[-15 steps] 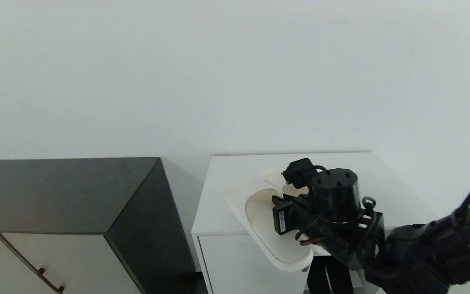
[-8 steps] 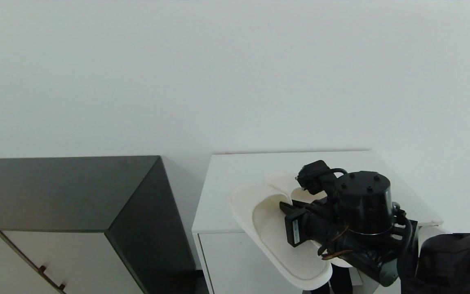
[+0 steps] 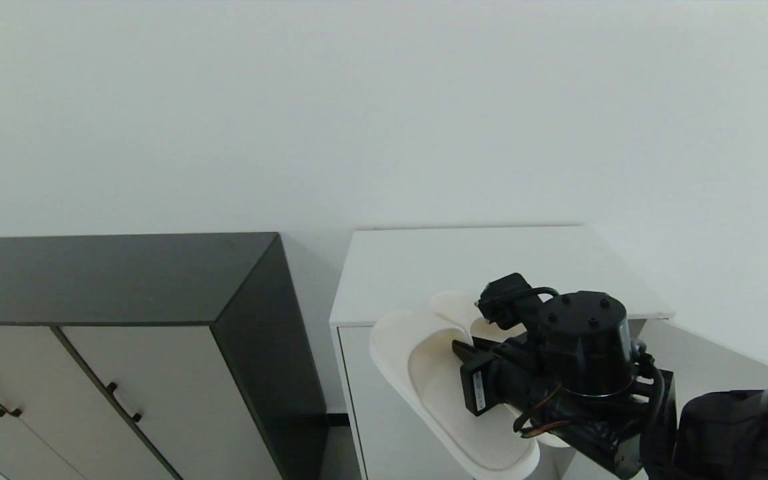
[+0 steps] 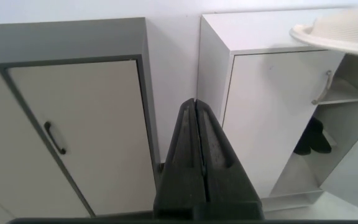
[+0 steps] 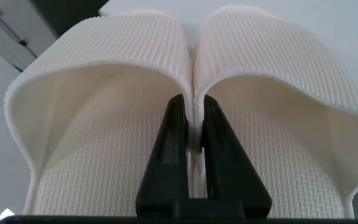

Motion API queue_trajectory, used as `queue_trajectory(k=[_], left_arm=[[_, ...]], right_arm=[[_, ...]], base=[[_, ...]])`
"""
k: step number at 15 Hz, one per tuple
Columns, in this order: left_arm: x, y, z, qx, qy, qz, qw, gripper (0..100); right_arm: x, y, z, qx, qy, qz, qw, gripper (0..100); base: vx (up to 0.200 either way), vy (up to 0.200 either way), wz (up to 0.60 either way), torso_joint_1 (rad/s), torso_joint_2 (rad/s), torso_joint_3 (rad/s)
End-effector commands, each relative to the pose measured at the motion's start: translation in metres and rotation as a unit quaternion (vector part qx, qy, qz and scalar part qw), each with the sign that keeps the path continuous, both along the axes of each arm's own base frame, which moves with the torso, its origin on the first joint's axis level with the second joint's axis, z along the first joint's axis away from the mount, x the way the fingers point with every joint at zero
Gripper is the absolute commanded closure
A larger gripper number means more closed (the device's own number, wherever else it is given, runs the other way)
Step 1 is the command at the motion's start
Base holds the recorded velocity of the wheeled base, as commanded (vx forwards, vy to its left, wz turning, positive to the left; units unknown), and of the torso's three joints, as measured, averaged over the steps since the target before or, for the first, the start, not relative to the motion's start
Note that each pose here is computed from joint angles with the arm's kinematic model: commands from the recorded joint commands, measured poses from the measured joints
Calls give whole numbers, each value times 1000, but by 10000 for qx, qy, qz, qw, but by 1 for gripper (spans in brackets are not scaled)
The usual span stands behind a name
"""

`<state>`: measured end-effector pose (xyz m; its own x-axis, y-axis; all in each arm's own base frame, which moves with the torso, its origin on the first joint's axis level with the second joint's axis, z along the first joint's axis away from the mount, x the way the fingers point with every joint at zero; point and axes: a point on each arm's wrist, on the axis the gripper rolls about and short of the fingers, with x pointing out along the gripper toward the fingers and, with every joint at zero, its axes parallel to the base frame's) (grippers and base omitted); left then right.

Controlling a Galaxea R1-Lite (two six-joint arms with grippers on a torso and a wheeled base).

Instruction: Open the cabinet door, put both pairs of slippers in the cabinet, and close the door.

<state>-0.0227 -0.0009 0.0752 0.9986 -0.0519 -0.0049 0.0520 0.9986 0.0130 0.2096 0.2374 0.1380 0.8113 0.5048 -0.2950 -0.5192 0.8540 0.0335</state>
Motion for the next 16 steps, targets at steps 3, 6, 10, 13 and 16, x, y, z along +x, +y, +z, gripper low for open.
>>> queue_trajectory(k=[3,6,10,13,16], left_arm=[[0,0,0,3,-2,-9,10000,100],[0,0,0,-12,-1,-1,10000,100],[0,0,0,-12,-1,-1,10000,100],[0,0,0,-12,-1,-1,10000,100],[0,0,0,-20,0,-1,10000,100]], right_arm=[[1,1,-4,-46,54,3,10000,100],[2,2,-8,-75,88,1,9999,100],[2,2,-8,4,136,-45,9999,100],[3,2,-8,26,106,-49,9999,100],[4,4,-11,-10,127,-47,9999,100]], base=[[-200,0,0,4,2,1],[0,0,0,0,0,0],[0,0,0,0,0,0],[0,0,0,0,0,0],[0,0,0,0,0,0]])
